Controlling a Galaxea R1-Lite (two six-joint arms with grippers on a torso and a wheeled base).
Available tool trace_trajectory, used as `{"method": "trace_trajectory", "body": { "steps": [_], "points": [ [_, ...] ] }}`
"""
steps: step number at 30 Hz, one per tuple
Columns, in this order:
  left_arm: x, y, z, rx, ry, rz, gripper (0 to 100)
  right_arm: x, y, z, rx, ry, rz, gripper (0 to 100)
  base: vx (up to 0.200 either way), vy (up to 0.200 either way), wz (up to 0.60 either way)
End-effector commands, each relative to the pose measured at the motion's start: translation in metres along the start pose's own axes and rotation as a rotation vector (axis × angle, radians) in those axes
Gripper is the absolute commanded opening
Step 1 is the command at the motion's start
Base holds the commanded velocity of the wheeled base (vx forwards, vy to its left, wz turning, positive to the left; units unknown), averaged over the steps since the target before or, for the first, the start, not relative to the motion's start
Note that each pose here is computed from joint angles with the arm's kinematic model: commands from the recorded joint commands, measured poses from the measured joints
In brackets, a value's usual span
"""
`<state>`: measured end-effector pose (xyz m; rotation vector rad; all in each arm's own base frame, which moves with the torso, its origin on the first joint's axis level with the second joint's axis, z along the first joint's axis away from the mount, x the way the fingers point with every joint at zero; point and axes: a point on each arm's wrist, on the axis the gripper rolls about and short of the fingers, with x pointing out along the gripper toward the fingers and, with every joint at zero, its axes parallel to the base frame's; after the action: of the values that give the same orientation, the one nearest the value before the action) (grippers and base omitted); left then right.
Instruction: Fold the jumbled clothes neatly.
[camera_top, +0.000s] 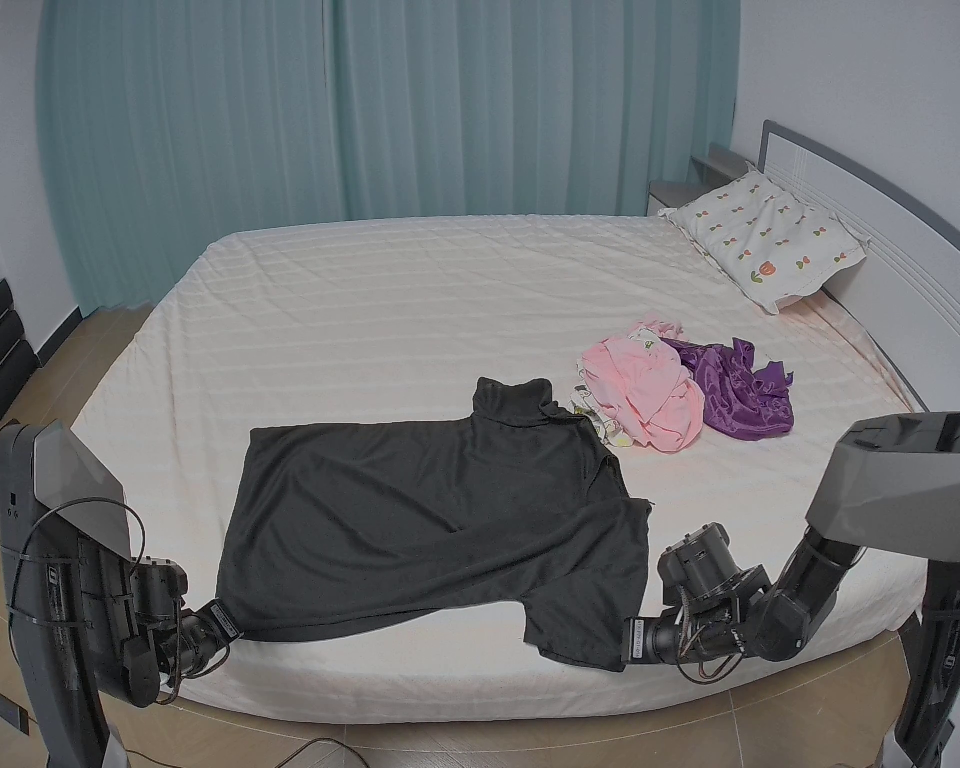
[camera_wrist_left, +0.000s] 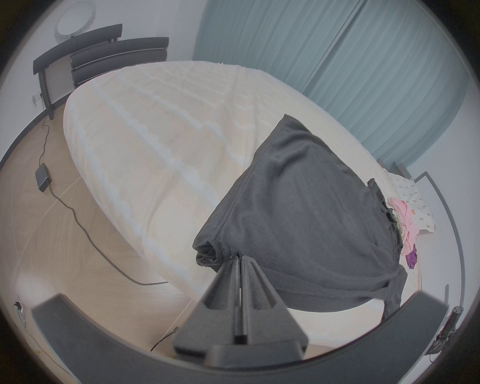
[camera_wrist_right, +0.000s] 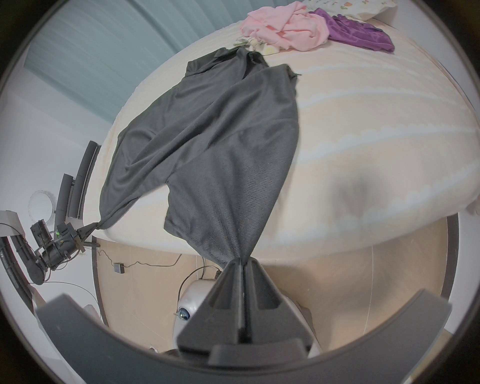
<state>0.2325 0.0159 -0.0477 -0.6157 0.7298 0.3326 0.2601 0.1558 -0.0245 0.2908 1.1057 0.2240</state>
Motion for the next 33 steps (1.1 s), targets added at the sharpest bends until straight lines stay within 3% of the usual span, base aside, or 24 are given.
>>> {"method": "trace_trajectory", "body": {
  "steps": [1, 11, 17, 25, 33],
  "points": [
    [-0.008, 0.001, 0.001, -0.004, -0.029, -0.015, 0, -0.039, -0.01, -0.001, 0.025, -0.036, 0.023, 0, 0.0, 0.0, 0.0],
    [-0.029, -0.003, 0.012, -0.007, -0.083, -0.045, 0, -0.073, -0.033, -0.015, 0.076, -0.026, 0.03, 0, 0.0, 0.0, 0.0],
    [-0.033, 0.0, 0.011, 0.039, -0.078, -0.021, 0, -0.084, -0.043, -0.036, 0.085, 0.021, 0.015, 0, 0.0, 0.0, 0.0],
    [-0.045, 0.002, 0.005, 0.141, 0.023, 0.037, 0, -0.093, -0.045, -0.045, 0.083, 0.019, 0.023, 0, 0.0, 0.0, 0.0],
    [-0.044, 0.005, 0.004, 0.194, 0.039, 0.056, 0, -0.097, -0.051, -0.056, 0.079, 0.049, 0.004, 0, 0.0, 0.0, 0.0]
  ]
}}
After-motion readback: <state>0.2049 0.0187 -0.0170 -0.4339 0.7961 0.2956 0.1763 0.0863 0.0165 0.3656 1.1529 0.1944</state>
